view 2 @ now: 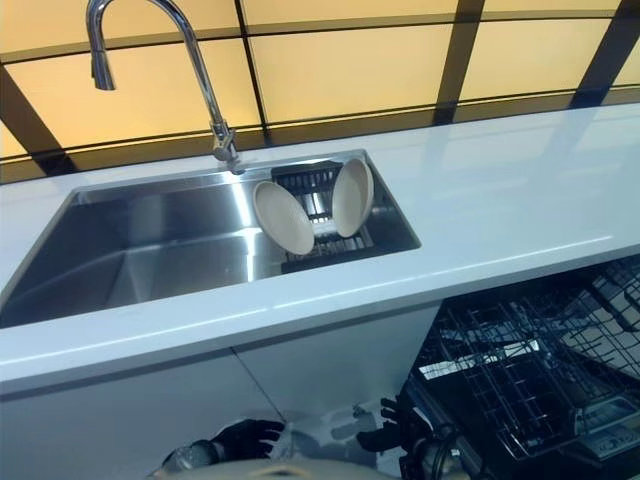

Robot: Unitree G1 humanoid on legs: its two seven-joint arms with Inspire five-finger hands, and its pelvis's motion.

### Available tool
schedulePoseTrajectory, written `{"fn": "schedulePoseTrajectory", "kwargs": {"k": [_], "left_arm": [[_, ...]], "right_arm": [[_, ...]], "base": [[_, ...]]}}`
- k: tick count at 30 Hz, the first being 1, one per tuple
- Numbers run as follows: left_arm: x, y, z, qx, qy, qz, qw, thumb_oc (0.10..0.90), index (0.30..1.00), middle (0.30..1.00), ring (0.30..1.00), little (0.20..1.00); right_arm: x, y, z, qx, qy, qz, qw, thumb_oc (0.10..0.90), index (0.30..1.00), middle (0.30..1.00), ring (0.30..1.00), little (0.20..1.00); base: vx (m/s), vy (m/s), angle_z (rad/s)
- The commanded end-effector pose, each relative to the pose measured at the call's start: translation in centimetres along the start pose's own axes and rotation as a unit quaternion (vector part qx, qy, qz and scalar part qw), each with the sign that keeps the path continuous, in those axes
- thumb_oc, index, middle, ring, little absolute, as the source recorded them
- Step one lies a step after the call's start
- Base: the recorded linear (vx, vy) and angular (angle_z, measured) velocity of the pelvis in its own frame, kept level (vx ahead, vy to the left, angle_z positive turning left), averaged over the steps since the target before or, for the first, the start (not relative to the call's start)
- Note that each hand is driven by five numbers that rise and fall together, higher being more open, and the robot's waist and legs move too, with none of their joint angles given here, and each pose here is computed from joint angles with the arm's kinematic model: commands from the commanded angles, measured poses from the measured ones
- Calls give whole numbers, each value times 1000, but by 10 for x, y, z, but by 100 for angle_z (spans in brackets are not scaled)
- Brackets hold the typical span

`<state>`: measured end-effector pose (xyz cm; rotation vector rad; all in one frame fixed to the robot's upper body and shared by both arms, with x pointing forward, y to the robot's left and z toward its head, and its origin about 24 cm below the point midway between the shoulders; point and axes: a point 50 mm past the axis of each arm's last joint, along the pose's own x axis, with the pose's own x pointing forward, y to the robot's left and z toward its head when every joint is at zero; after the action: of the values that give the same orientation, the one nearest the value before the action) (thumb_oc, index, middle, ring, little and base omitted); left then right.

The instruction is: Pick up plates and place into dishwasher.

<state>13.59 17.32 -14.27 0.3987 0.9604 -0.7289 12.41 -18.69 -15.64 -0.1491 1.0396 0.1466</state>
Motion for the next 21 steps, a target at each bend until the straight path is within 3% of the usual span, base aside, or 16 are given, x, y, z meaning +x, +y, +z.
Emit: {"fn": "schedulePoseTrajectory", "kwargs": {"k": [1,6,10,11,12,19,21], "left_arm": [[4,10,60,105,-83,-77,988,800,900,900,900,900],[-41,44,129,193,-160,-121,961,800,900,900,900,900],[-87,53,175,224,-237,-150,933,800,900,900,900,900],[-87,53,175,224,-237,-150,933,800,900,900,900,900],[-115,50,198,228,-282,-181,914,800,900,900,900,900],[-159,40,220,216,-386,-251,861,800,900,900,900,900],[-177,39,229,188,-439,-287,830,800,900,900,900,900]], "right_arm": [[2,-11,16,-30,-19,4,999,800,900,900,900,900],[-1,-14,11,-34,-17,-4,999,800,900,900,900,900],[-4,-16,4,-23,-15,-14,1000,800,900,900,900,900],[-4,-16,4,-23,-15,-14,1000,800,900,900,900,900],[-6,-17,-1,-14,-13,-21,1000,800,900,900,900,900],[-8,-16,-12,8,-6,-35,999,800,900,900,900,900],[-9,-15,-16,12,-1,-38,999,800,900,900,900,900]], "base": [[0,0,0],[-2,0,1],[-7,-2,4],[-13,-5,7],[-13,-7,14],[-2,-14,9],[2,-16,4]]}}
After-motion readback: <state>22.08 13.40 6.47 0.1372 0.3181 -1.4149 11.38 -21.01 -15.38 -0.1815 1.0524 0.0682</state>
